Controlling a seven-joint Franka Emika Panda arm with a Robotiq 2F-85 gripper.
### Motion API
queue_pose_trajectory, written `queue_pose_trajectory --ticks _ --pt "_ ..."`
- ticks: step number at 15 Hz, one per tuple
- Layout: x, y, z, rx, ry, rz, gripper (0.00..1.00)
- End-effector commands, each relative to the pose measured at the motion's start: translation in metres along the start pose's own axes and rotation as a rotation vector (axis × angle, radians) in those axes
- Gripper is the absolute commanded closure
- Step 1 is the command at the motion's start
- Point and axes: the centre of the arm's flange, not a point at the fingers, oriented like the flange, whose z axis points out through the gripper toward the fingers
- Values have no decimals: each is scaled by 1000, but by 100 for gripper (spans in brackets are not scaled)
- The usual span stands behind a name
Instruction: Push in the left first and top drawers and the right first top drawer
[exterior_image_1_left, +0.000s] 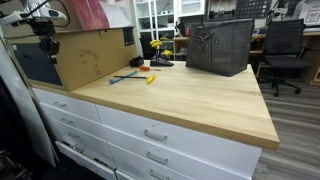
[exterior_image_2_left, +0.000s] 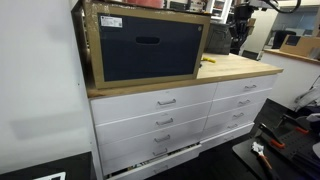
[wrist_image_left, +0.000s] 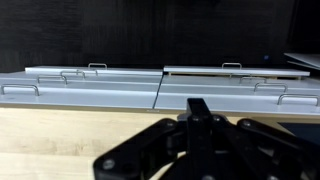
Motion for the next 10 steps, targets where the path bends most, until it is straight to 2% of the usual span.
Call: queue_pose_trajectory --ticks 1,2,4,6,7,9,10 --pt "2 4 -20 39 -5 72 100" --pt "3 5 -20 40 -2 81 100" --pt "3 7 -20 40 -1 98 73" --pt "3 8 -12 26 16 73 60" --pt "3 9 -12 26 15 73 78" --pt "3 9 -11 25 14 73 62" --pt "3 9 -11 25 14 73 59"
